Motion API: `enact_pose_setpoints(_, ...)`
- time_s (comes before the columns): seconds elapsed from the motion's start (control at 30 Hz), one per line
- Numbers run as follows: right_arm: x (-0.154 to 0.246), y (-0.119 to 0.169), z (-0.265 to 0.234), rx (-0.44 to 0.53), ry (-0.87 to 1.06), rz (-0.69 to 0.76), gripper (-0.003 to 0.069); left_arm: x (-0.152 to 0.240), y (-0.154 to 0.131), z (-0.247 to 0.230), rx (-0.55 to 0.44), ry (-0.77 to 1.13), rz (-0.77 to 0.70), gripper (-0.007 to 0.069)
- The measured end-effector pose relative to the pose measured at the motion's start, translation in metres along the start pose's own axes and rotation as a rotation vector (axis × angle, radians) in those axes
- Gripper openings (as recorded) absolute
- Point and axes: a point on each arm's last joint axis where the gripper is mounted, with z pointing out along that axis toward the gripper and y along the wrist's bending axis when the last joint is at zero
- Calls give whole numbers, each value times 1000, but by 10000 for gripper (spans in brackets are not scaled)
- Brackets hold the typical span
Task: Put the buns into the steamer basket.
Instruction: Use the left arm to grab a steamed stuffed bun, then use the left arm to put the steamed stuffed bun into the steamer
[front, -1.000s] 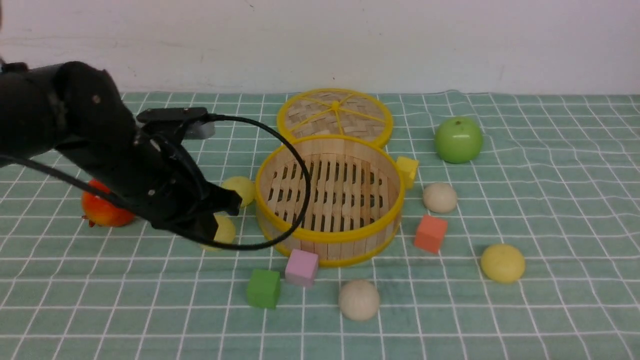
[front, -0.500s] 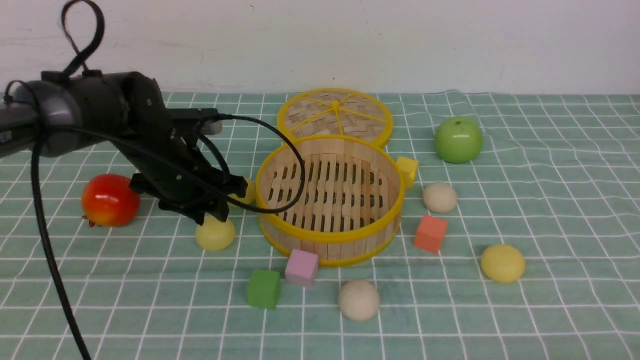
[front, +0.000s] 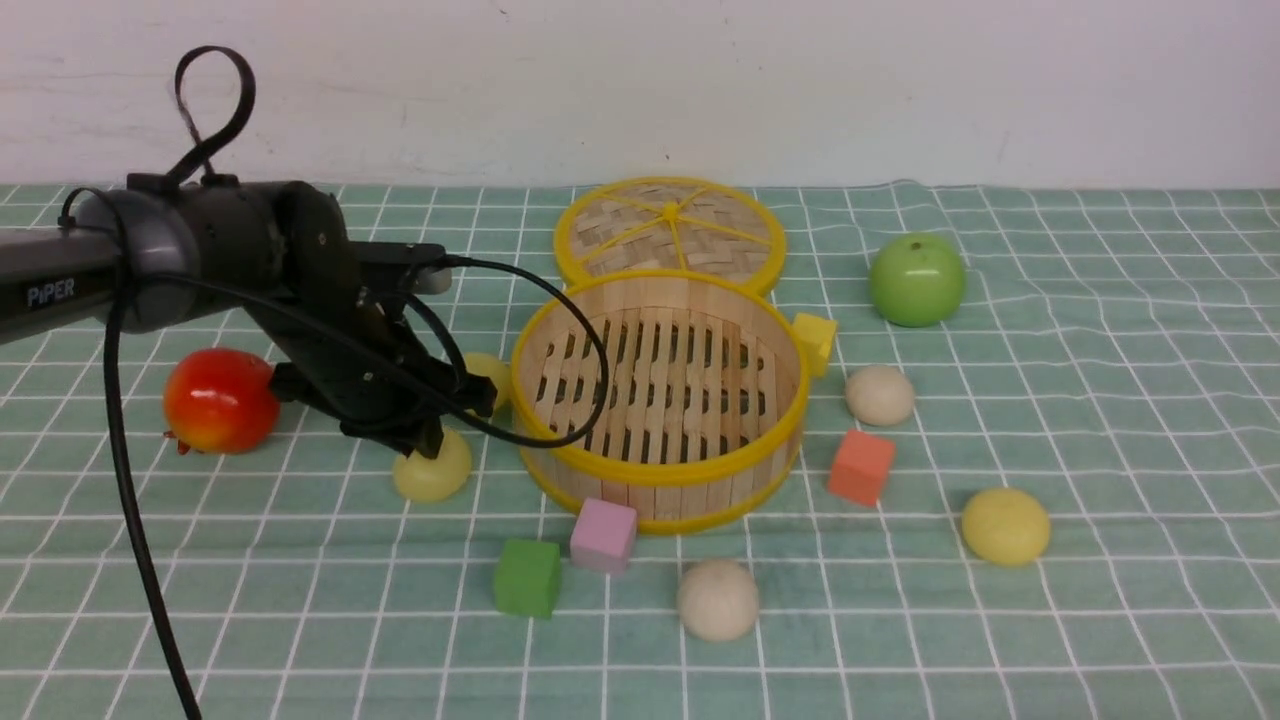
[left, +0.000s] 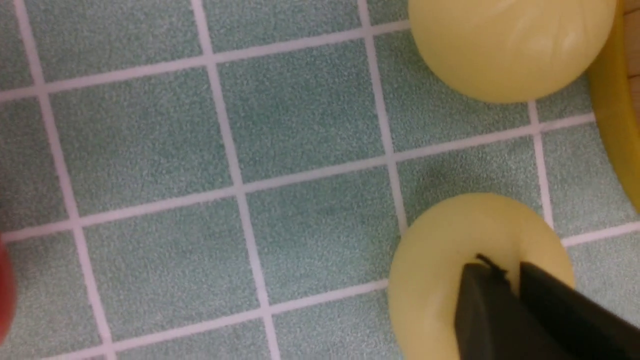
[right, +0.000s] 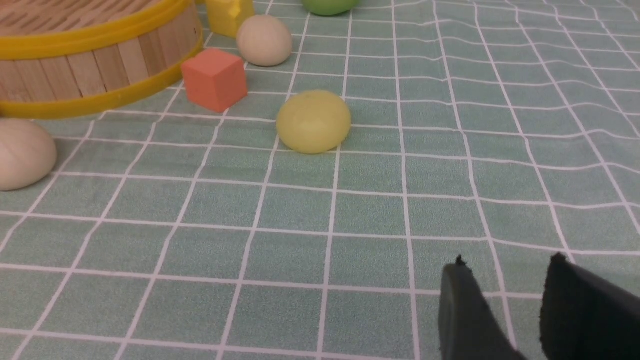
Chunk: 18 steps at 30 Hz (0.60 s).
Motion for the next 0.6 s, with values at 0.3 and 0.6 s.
enact_pose_setpoints(0.3,0,0,0,0,0,0,240,-3,-47,-75,130,-104,127,-13)
enact_pose_setpoints(0.6,0,0,0,0,0,0,240,-7,-109,-45,242,-267,275,-11)
